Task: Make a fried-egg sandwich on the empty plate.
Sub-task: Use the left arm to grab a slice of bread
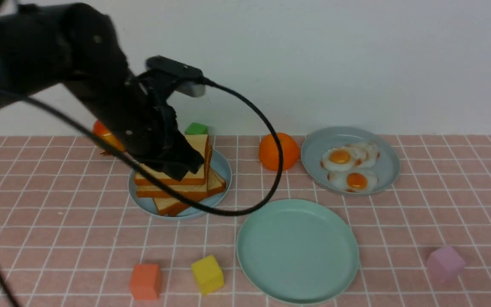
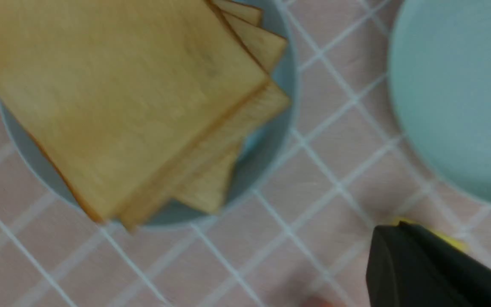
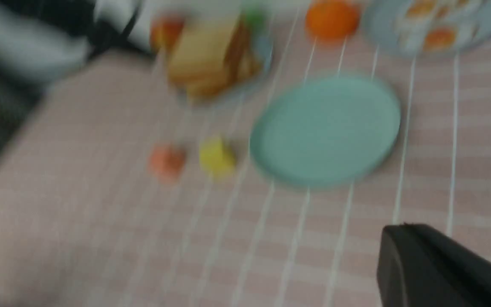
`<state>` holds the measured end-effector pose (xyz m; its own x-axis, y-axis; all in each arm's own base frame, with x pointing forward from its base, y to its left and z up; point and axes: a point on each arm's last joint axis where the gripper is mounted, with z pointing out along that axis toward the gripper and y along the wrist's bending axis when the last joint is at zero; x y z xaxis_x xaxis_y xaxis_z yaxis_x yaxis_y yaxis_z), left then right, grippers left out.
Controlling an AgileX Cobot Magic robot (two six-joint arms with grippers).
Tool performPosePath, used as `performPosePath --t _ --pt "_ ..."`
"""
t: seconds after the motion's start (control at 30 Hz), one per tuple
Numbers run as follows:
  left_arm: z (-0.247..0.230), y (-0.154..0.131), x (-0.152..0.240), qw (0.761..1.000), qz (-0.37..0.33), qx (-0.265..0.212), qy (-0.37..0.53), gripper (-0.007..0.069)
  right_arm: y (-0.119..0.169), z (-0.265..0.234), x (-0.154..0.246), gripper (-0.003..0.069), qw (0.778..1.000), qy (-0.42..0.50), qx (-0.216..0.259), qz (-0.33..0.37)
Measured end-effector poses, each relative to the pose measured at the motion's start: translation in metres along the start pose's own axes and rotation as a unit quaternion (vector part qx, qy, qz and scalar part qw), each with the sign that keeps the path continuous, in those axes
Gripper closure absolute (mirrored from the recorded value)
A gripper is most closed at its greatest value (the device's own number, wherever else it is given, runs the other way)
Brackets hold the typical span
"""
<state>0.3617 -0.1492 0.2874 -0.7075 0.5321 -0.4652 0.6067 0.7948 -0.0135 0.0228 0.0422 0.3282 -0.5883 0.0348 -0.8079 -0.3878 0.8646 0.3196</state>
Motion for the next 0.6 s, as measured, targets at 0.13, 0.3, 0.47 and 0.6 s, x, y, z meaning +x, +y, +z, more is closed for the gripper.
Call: performPosePath --t 0.13,0.3,0.47,0.6 --pt "0.023 0.009 -0.003 0.995 0.093 -0.018 0.023 0.0586 0.010 -0.016 -0.026 0.0661 0.995 0.058 -0.011 -0.076" --pt "0.036 0.014 -0.009 0.988 0.149 -0.034 0.002 0.0444 0.013 -0.020 -0.034 0.0658 0.992 0.048 -0.029 -0.111" --pt "0.063 0.021 -0.014 0.981 0.187 -0.053 -0.018 0.0235 0.012 -0.020 -0.037 0.0656 0.992 0.031 -0.025 -0.122" --pt "0.076 0.024 -0.011 0.971 0.230 -0.061 -0.005 0.0204 0.011 -0.020 -0.038 0.0655 0.992 0.031 -0.021 -0.124"
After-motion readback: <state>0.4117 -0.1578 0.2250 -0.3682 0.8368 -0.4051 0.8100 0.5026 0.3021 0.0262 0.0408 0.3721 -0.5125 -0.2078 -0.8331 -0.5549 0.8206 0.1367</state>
